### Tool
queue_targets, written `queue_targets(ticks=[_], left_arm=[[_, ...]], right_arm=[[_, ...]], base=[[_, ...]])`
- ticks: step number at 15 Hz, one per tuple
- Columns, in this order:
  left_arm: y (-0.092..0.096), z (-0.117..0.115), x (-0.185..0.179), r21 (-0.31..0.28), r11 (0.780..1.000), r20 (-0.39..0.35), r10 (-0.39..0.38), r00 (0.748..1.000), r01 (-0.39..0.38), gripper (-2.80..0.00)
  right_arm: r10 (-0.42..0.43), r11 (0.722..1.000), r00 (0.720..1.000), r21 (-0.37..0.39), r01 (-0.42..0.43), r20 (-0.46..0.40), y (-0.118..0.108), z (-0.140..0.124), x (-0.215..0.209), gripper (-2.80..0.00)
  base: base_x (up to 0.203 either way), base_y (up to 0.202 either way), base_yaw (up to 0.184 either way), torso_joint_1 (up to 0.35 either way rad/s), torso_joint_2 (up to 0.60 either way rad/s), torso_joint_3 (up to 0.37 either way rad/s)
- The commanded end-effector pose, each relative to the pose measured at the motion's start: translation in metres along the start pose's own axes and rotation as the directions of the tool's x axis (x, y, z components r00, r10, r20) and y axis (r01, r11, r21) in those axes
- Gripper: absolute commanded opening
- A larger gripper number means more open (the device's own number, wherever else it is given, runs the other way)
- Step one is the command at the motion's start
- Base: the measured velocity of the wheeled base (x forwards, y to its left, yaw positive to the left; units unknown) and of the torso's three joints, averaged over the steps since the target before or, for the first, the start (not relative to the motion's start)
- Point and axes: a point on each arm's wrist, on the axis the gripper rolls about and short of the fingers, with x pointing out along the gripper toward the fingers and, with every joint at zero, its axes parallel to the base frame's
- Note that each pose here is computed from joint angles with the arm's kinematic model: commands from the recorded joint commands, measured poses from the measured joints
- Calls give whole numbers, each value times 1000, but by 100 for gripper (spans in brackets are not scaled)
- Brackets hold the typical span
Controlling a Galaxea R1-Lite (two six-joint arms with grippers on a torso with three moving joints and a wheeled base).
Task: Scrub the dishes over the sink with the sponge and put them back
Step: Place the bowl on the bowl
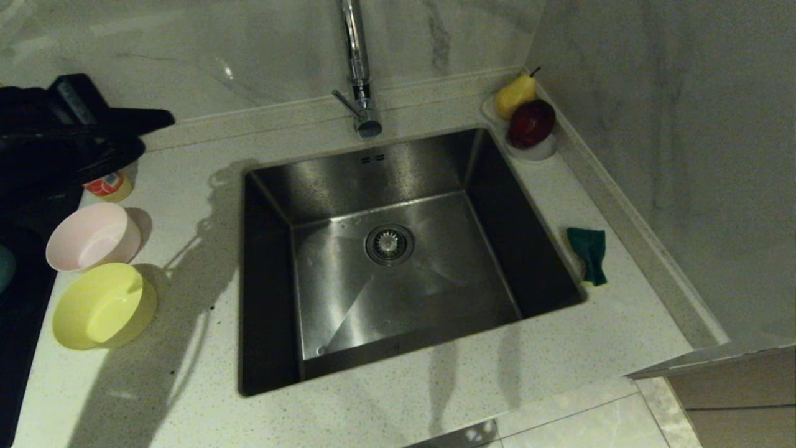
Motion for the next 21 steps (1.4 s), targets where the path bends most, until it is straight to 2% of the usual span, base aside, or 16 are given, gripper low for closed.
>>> queue_targets(ticks=[1, 3, 5, 6, 9, 10, 12, 14, 17, 18, 20, 21], left_arm=[[-6, 8, -63, 25, 997, 77, 77, 994, -79, -280], [-2, 1, -93, 54, 977, 112, 201, 973, -208, -280], [4, -12, -110, 108, 942, 131, 304, 944, -319, -280], [7, -18, -117, 118, 929, 140, 335, 932, -351, -280], [10, -32, -143, 152, 912, 168, 355, 920, -380, -280], [12, -35, -153, 171, 897, 193, 376, 906, -409, -280], [18, -42, -166, 175, 831, 244, 483, 841, -528, -280], [23, -58, -179, 168, 768, 271, 567, 778, -618, -280], [27, -72, -188, 146, 714, 290, 631, 720, -685, -280], [28, -74, -188, 139, 686, 289, 661, 692, -714, -280], [33, -73, -184, 130, 603, 270, 742, 613, -787, -280], [36, -70, -181, 117, 543, 275, 787, 552, -832, -280]], right_arm=[[0, 1000, 1000, 0, 0, -1, 0, 0, 0, -280], [0, 1000, 1000, 0, 0, 0, 0, 0, 0, -280], [1, 1000, 1000, 0, -1, 1, 0, 0, 0, -280], [1, 1000, 1000, 0, -1, 1, 0, 0, 0, -280], [1, 1000, 1000, 0, -1, 1, 0, 0, 0, -280], [1, 1000, 1000, 0, -1, 1, 0, 0, 0, -280], [0, 1000, 1000, 0, 0, -1, 0, 0, 0, -280], [0, 1000, 1000, 0, 0, 2, 0, 0, 0, -280], [1, 1000, 1000, 0, -1, 0, 0, 0, 0, -280], [1, 1000, 1000, 0, -1, 1, 0, 0, 0, -280], [1, 1000, 1000, 0, -1, 2, 0, 0, 0, -280], [1, 1000, 1000, 0, -1, 2, 0, 0, 0, -280]], base=[[0, 0, 0, 0, 0, 0], [0, 0, 0, 0, 0, 0], [0, 0, 0, 0, 0, 0], [0, 0, 0, 0, 0, 0], [0, 0, 0, 0, 0, 0], [0, 0, 0, 0, 0, 0], [0, 0, 0, 0, 0, 0], [0, 0, 0, 0, 0, 0], [0, 0, 0, 0, 0, 0], [0, 0, 0, 0, 0, 0], [0, 0, 0, 0, 0, 0], [0, 0, 0, 0, 0, 0]])
